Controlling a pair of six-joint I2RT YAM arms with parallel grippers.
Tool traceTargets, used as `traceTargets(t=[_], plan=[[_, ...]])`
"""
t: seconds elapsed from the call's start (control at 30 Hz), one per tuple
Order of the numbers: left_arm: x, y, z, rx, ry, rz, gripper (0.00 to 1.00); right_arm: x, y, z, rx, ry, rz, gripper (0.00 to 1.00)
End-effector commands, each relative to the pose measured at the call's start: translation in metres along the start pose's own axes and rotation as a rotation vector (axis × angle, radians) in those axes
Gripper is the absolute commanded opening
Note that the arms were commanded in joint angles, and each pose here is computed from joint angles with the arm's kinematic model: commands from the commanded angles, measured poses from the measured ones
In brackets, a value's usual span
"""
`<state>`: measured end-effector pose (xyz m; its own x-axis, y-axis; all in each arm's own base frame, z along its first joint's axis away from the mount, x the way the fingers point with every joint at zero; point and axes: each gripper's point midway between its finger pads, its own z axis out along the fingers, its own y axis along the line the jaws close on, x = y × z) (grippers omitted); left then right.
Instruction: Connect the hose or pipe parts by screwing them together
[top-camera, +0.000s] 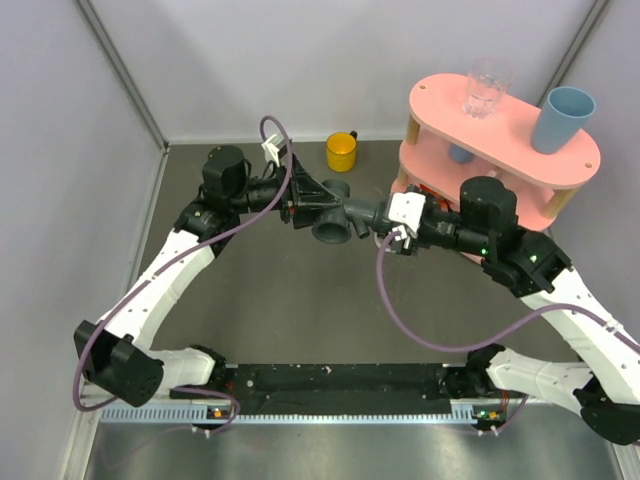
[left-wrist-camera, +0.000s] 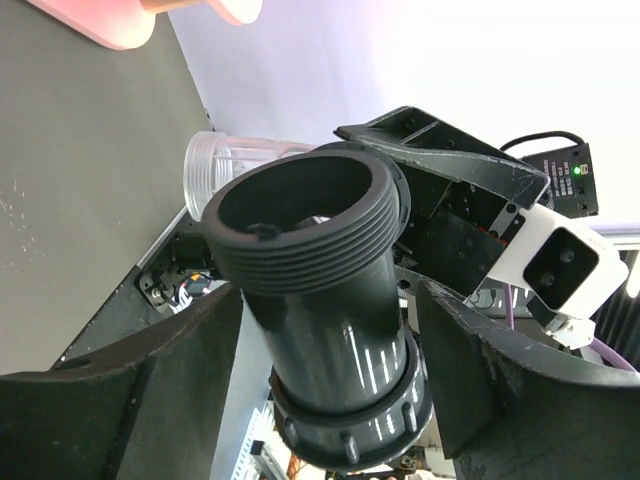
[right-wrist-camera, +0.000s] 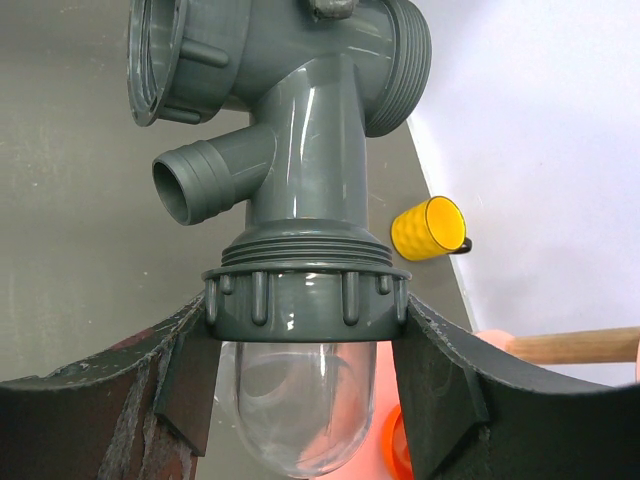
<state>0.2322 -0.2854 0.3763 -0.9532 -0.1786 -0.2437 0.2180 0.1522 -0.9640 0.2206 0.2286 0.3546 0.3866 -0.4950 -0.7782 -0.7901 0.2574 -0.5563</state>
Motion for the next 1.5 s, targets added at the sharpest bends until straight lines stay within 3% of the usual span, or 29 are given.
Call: traceTargets(t=[0.0,0.23,0.37,0.4,0.43,0.7,0.8,1.0,1.07,1.1,1.13,1.2,1.23,1.33,1.47], plan=[[0.0,-0.016,0.004,0.076,0.0,0.053,0.72,-0.04,-0.018,-0.003,0.049,-0.128,-0.032,0.0],[0.008,-0.033,0.003,0.17,0.04,0.144,0.47,-0.048,-0.014,0.002,0.014,-0.155,0.064,0.0],[0.016,-0.042,-0.002,0.236,0.035,0.282,0.17,-0.055,0.0,0.007,-0.086,-0.175,0.128,0.0],[0.017,-0.041,-0.002,0.243,0.034,0.335,0.05,-0.059,0.004,0.007,-0.127,-0.196,0.15,0.0],[0.019,-0.038,-0.002,0.243,0.037,0.366,0.01,-0.066,0.003,0.003,-0.148,-0.214,0.198,0.0],[0.037,-0.013,-0.007,0.312,0.05,0.807,0.0,-0.089,0.032,-0.01,-0.434,-0.318,0.449,0.0],[0.049,-0.032,-0.018,0.439,-0.004,1.031,0.0,-0.095,0.041,-0.012,-0.523,-0.325,0.536,0.0],[0.06,-0.036,-0.021,0.513,0.051,1.188,0.0,-0.098,0.044,-0.016,-0.574,-0.305,0.651,0.0],[0.045,-0.041,-0.018,0.467,-0.026,1.157,0.0,-0.092,0.035,-0.014,-0.506,-0.28,0.674,0.07],[0.037,-0.043,-0.018,0.441,-0.063,1.126,0.0,-0.087,0.033,-0.013,-0.483,-0.27,0.676,0.17],[0.031,-0.045,-0.018,0.419,-0.095,1.089,0.0,-0.087,0.032,-0.017,-0.449,-0.273,0.656,0.35],[0.013,-0.05,-0.019,0.374,-0.19,0.96,0.0,-0.072,0.028,-0.015,-0.364,-0.249,0.606,0.46],[0.009,-0.048,-0.019,0.347,-0.209,0.888,0.0,-0.068,0.026,-0.016,-0.329,-0.24,0.586,0.58],[-0.004,-0.052,-0.02,0.296,-0.268,0.689,0.0,-0.056,0.017,-0.025,-0.198,-0.22,0.486,0.74],[-0.011,-0.056,-0.028,0.252,-0.344,0.49,0.0,-0.047,-0.005,-0.034,-0.038,-0.188,0.373,0.87]])
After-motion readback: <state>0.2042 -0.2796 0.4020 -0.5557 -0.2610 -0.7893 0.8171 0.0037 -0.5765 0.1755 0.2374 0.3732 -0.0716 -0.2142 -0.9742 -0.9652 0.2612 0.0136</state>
